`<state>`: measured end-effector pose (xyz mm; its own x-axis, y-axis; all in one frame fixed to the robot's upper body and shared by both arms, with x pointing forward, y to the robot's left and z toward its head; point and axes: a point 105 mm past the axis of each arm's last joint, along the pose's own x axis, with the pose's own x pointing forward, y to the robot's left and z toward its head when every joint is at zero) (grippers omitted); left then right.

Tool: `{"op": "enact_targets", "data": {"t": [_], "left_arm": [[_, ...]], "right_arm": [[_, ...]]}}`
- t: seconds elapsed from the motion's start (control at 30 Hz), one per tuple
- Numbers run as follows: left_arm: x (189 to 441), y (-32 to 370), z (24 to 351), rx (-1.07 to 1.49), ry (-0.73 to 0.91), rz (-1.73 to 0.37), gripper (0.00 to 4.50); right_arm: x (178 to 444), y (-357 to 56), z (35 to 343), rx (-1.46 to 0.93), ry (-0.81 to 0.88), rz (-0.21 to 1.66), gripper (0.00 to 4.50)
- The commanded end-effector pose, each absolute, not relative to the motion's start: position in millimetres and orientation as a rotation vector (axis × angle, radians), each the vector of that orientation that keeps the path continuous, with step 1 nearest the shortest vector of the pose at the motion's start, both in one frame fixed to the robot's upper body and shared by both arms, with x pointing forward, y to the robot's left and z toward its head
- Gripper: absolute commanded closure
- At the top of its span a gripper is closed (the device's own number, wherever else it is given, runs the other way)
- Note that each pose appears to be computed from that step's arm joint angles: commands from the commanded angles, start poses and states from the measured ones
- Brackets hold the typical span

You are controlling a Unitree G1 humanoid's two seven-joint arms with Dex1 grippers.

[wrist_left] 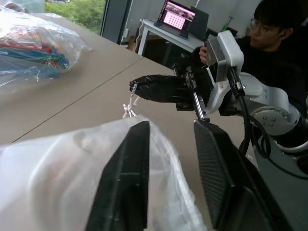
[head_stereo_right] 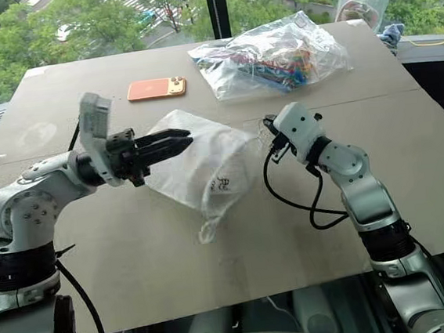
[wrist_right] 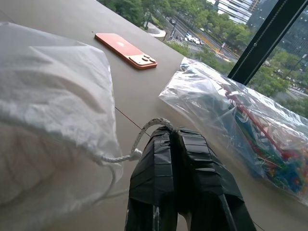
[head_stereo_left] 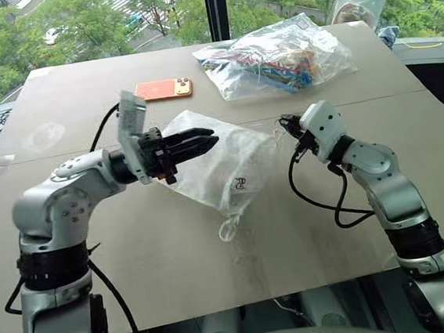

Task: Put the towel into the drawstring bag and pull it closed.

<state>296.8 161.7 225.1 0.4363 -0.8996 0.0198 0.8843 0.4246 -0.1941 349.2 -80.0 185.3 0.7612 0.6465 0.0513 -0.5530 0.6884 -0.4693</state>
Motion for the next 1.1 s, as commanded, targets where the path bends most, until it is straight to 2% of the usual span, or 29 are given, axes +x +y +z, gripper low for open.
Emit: {"op": "enact_targets", "data": {"t": [0.03,0.1,0.2,0.33,0.53,0.87,0.9,0.97,1.1], "left_arm": [[282.4,208.7,199.0,-0.264,0.202,-0.982,1.35],[256.5,221.4,173.8,-0.28,0.329,-0.976,0.42],[227.7,215.9,141.3,-0.234,0.432,-0.974,0.42],[214.2,189.8,115.1,-0.149,0.446,-0.995,0.42],[220.3,151.3,90.0,-0.069,0.45,-1.016,0.42],[244.2,117.7,62.6,0.024,0.466,-1.055,0.42],[243.1,116.3,59.6,0.028,0.471,-1.078,0.95],[240.0,115.1,53.2,0.028,0.486,-1.119,1.73],[236.5,117.6,46.6,-0.038,0.496,-1.174,3.81]], "right_arm": [[342.6,-76.7,200.2,-0.44,-0.283,0.665,4.5],[341.6,-76.5,200.1,-0.43,-0.282,0.662,4.5],[340.2,-76.1,196.1,-0.421,-0.266,0.671,4.5],[338.3,-74.7,191.5,-0.414,-0.243,0.695,4.5],[336.4,-76.4,187.4,-0.419,-0.214,0.716,4.5],[329.8,-87.2,183.8,-0.439,-0.174,0.698,4.5],[329.2,-88.4,183.1,-0.44,-0.17,0.693,4.5],[328.3,-89.4,182.0,-0.44,-0.164,0.686,4.5],[327.4,-88.7,180.9,-0.434,-0.162,0.679,4.5]]}}
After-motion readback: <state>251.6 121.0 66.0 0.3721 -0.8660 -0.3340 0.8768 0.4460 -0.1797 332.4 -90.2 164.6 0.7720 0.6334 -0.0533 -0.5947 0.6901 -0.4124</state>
